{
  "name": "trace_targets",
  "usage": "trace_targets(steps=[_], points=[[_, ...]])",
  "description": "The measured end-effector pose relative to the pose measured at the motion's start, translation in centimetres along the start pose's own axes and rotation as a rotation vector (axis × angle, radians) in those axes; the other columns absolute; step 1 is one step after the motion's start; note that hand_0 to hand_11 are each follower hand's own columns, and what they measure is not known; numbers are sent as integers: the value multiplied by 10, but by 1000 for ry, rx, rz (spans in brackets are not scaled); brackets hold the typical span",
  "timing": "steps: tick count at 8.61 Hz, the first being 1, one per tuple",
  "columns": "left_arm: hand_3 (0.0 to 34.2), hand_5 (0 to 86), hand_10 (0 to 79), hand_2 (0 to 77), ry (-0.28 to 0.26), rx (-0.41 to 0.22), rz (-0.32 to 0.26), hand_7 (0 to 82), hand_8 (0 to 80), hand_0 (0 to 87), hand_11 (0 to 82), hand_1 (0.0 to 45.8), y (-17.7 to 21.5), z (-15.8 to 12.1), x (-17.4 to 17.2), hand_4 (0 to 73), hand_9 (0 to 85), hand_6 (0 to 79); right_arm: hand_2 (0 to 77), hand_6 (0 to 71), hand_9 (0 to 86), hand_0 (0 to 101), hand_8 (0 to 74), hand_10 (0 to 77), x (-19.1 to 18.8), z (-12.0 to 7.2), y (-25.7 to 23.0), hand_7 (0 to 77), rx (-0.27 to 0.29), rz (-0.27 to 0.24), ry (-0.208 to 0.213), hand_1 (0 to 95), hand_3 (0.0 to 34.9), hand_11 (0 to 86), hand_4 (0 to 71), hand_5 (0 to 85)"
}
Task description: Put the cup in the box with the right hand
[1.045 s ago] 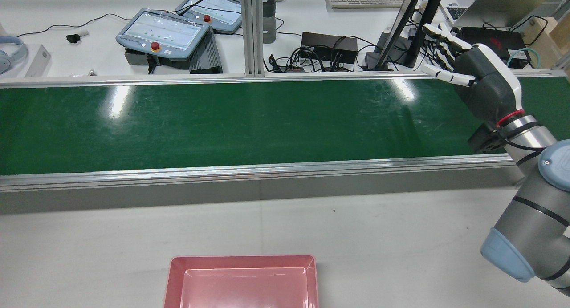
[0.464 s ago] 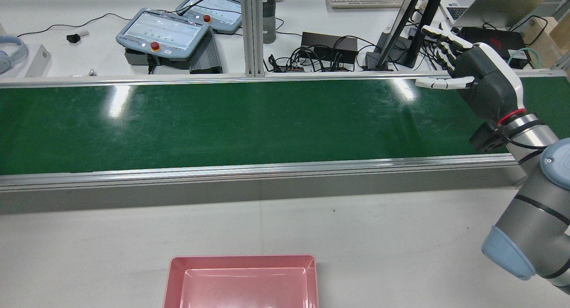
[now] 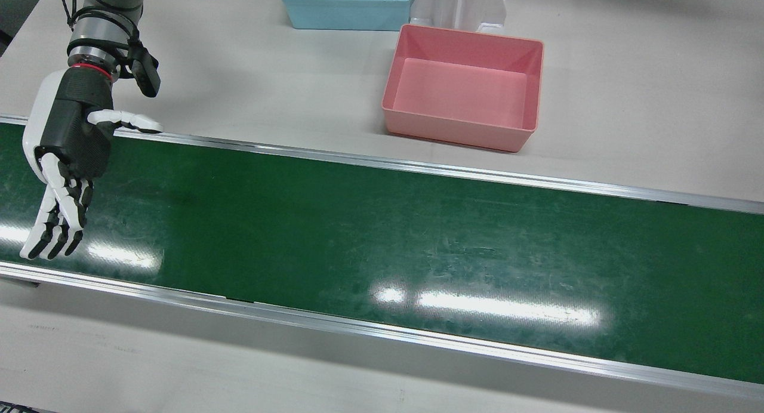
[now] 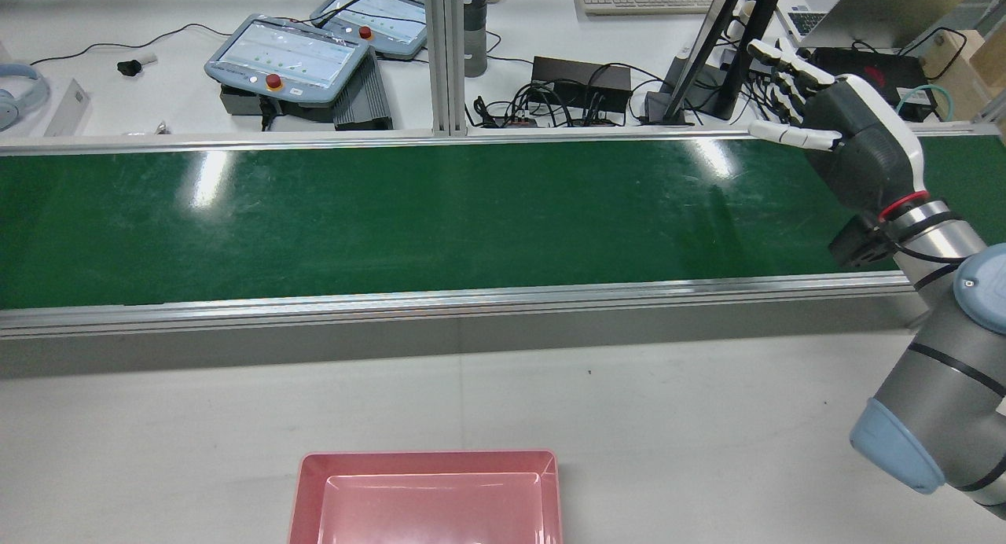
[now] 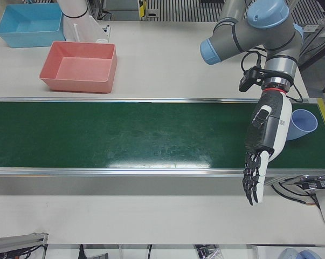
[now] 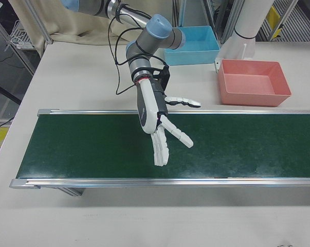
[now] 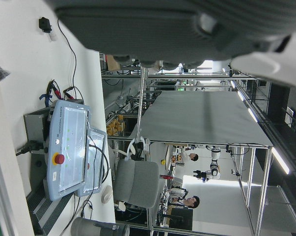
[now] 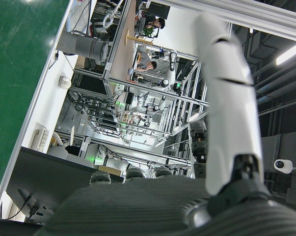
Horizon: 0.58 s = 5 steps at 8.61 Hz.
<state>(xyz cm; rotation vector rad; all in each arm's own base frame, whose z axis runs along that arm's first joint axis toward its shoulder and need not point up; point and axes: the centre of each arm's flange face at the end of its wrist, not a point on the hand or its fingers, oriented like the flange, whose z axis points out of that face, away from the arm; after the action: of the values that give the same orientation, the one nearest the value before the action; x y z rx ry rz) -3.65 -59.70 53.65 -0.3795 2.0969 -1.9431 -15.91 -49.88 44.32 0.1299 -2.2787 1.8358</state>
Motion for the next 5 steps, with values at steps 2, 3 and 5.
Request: trace_targets(steps=[2,3,5], points=[[0,0,0,5,1,0,0,0,0,0,0,5,0,0,0,0,0,0,82,5,5,475,5,5,-1,0,1,11,-2,2,-2,191,110,11,5,38],[0,0,0,5,0,0,0,0,0,0,0,5,0,0,0,0,0,0,82,5,5,475,5,5,-2,0,2,11,-3,3,-2,191,110,11,5,38],[0,0,0,5,-1,1,0,0,0,0,0,5,0,0,0,0,0,0,60,5,5,492,5,5,-5,0,2,11,-5,2,-3,218,109,11,5,49]])
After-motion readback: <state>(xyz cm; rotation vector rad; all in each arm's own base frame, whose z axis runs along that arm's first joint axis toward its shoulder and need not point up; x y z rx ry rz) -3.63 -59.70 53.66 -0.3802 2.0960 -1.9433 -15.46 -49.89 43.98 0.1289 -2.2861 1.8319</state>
